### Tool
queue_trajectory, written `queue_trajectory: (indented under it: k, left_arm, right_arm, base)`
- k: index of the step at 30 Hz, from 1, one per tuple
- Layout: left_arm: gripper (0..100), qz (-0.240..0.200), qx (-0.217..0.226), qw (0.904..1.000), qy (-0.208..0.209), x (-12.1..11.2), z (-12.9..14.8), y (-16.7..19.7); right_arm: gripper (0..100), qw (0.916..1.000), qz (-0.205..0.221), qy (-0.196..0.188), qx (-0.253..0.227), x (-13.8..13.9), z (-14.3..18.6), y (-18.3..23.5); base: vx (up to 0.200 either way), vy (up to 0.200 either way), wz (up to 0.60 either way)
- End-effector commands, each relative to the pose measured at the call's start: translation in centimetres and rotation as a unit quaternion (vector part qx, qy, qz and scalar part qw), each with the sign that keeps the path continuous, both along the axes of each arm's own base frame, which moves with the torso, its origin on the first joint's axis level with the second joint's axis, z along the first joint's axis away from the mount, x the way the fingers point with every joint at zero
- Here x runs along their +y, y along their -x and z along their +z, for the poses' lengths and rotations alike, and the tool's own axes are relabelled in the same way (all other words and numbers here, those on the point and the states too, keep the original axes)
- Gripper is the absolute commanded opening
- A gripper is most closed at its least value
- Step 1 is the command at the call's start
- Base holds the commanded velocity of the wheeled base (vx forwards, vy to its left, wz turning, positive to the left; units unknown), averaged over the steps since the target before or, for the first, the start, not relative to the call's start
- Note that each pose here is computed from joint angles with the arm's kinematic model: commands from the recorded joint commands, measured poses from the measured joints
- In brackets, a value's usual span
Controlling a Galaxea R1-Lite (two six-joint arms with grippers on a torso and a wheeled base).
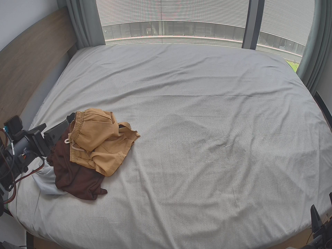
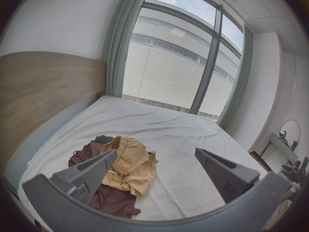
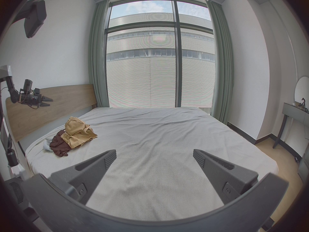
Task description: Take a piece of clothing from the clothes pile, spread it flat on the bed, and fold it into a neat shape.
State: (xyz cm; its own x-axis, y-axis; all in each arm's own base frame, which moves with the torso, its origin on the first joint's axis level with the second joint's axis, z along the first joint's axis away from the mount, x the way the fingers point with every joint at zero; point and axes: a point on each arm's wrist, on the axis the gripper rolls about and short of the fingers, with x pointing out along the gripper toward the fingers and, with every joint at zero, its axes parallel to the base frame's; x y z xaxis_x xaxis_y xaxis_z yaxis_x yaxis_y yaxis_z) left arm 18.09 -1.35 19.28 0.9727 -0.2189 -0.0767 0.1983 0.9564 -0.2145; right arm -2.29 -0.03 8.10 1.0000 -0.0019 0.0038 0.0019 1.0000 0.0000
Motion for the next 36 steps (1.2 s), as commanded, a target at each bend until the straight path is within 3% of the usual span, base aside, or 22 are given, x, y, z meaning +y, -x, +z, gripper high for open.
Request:
queue_trajectory:
  k: [1,7,13,36]
  left_arm:
    - [100,0.009,0.051,0.9987,0.001,0.8,-2.1,-3.1]
    - [100,0.009,0.071,0.9974,0.012,1.1,-2.9,-3.8]
    - [100,-0.004,0.077,0.9952,0.061,1.2,-2.6,-4.9]
    - [100,0.027,0.089,0.9931,0.071,4.6,-3.3,-11.4]
  right_arm:
    - [100,1.0,0.0,0.0,0.0,0.0,-0.5,0.0]
    - [100,1.0,0.0,0.0,0.0,0.0,-0.5,0.0]
    - [100,1.0,-0.001,0.001,0.0,0.0,-0.5,0.0]
    - [100,1.0,0.0,0.0,0.0,0.0,-0.5,0.0]
  base:
    - [0.0,0.0,0.0]
    - [0.0,0.0,0.0]
    - [0.0,0.0,0.0]
    - [0.0,0.0,0.0]
